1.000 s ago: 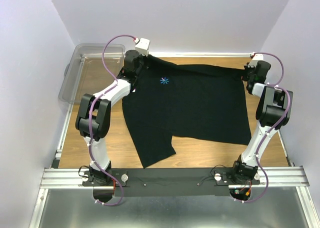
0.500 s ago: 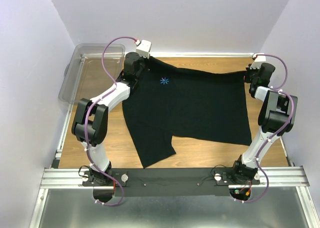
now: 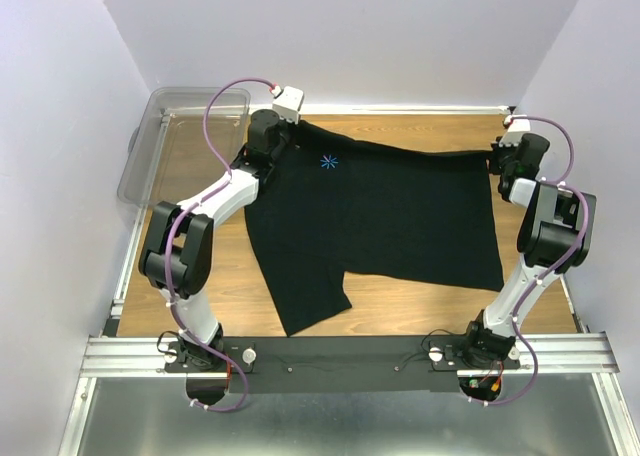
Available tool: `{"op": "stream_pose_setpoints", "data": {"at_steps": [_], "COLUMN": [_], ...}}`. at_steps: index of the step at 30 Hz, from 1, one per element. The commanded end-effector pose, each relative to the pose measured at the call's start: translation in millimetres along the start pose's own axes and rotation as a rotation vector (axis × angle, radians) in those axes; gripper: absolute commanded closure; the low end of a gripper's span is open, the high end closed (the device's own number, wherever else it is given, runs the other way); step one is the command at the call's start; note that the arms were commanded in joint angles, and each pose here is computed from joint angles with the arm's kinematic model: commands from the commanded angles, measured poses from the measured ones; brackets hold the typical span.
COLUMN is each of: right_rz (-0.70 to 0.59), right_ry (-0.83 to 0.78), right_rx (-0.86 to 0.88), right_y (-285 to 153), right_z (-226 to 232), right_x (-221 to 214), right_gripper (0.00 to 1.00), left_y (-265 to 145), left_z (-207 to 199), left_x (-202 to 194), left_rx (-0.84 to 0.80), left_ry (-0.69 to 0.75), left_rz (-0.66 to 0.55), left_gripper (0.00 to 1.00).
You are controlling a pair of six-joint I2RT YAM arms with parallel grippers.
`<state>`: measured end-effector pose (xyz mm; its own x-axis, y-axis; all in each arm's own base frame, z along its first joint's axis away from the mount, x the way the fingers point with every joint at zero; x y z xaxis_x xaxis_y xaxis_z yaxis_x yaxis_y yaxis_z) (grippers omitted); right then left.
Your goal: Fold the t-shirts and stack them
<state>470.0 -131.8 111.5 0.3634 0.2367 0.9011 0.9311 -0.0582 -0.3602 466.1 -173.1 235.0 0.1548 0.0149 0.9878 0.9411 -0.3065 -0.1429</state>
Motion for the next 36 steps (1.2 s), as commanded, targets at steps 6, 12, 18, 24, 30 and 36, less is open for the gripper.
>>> {"op": "stream_pose_setpoints", "data": {"at_steps": [6, 12, 18, 24, 30, 36], "right_rz": [-0.024, -0.011, -0.001, 0.007, 0.034, 0.067], "right_ry": [-0.02, -0.016, -0.022, -0.032, -0.058, -0.069], "right_rx": [-0.034, -0.034, -0.027, -0.019, -0.025, -0.014], "right_y": [-9.8, -9.5, -13.8, -18.7, -22.1, -22.7], "right_z": [-10.6, -10.5, -8.1, -5.3, -4.5, -0.5], "right_x": [6.3, 1.1, -3.8, -7.8, -17.8, -31.0], "right_gripper": [0.99, 0.99, 0.99, 0.99, 0.99, 0.99], "left_y": [-20.4, -28.5, -32.4, -34.7, -36.0, -35.7], "left_z": [-14.0, -21.1, -26.0, -23.0, -23.1, -24.9], "left_x": [17.3, 13.1, 7.4, 2.4, -9.2, -15.4], "left_rx": [-0.034, -0.036, -0.022, -0.001, -0.001, -0.01], "left_ry": [-0.014, -0.011, -0.048, -0.059, -0.065, -0.074], "left_rz": [-0.035, -0.022, -0.006, 0.003, 0.03, 0.045], "left_gripper": [1.0, 1.0, 1.0, 1.0, 1.0, 1.0]}}
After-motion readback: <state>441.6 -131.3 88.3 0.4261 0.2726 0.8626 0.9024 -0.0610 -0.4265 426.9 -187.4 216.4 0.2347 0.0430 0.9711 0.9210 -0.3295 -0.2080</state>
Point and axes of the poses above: each gripper's point midway between its finger pads, its own y axis out along the fingers, its own z axis along the line the jaws close on, x = y × z, the point moved 6 cm from there along -y, back along the fingers, and after that the axes turned 8 degrees about -y, right-handed, at the moved point
